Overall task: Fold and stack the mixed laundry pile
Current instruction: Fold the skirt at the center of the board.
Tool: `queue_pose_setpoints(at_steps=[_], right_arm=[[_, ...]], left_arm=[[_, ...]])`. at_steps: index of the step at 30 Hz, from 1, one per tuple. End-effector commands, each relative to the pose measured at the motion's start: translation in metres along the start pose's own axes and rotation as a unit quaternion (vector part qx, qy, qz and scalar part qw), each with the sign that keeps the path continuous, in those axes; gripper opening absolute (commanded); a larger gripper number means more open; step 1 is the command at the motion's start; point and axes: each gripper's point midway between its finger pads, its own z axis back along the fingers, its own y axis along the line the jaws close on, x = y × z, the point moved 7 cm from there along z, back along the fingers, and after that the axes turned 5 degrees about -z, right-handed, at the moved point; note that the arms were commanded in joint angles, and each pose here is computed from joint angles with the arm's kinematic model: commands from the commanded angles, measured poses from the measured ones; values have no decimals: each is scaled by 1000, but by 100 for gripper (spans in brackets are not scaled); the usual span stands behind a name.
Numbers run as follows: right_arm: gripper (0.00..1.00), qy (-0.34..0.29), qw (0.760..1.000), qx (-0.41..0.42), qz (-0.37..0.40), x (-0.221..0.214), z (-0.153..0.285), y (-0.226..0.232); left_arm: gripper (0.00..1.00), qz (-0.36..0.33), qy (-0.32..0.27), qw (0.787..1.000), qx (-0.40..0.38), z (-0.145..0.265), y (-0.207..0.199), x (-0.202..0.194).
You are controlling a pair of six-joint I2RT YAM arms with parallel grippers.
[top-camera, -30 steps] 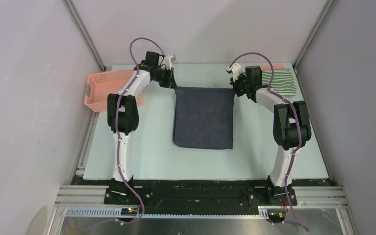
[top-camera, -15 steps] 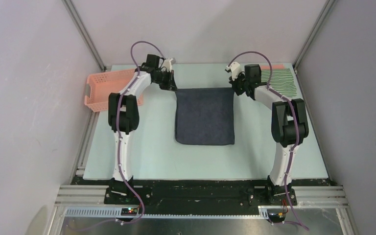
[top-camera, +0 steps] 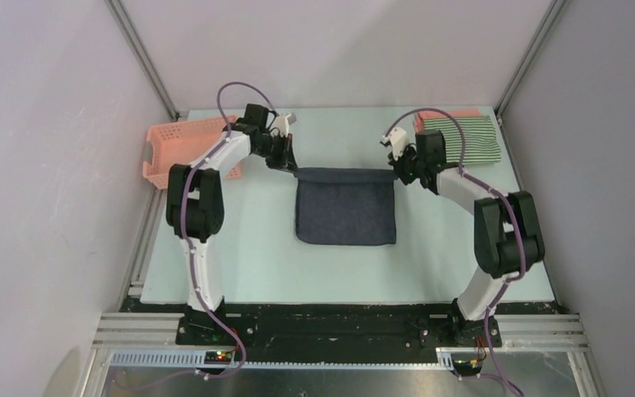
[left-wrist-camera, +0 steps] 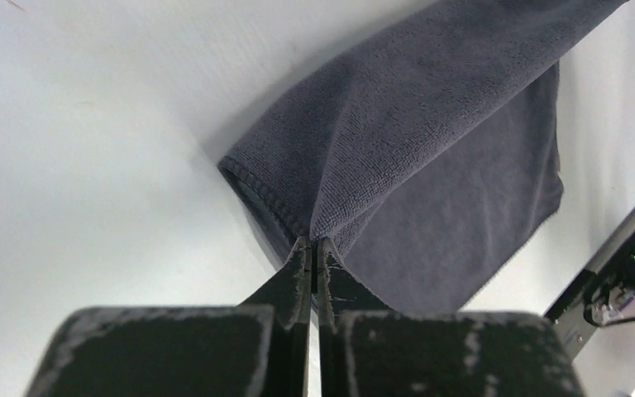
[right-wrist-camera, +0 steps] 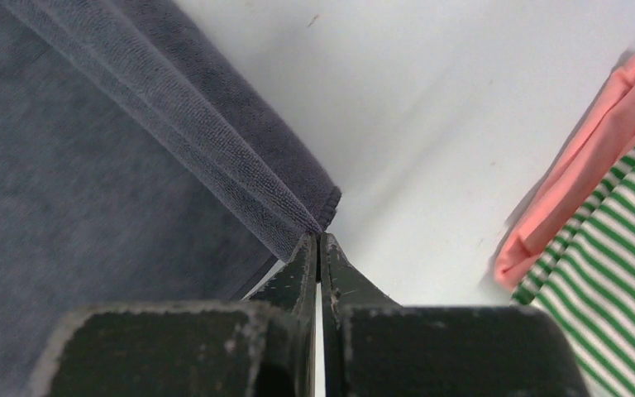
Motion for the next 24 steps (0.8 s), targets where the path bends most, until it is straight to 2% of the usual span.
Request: queue_pose_setpoints(at_steps=[1,9,14,18,24], right_arm=[[0,-35,998,-38,20,5,29,12],[0,-11,998,-60,6,-20,61,45],[0,-21,997,-73,-10,-24,79,60],[0,-3,999,-41,-33,-31,88,74],[0,45,995,-36,-86,-46,92,88]], left_arm=[[0,-17,-9,1000,11,21,-36,-5],[0,25,15,999,28,35,-47,-42],[0,33,23,999,32,44,-53,-58],[0,32,34,998,31,48,-56,-74],[0,40,53,998,19,45,-64,-90]])
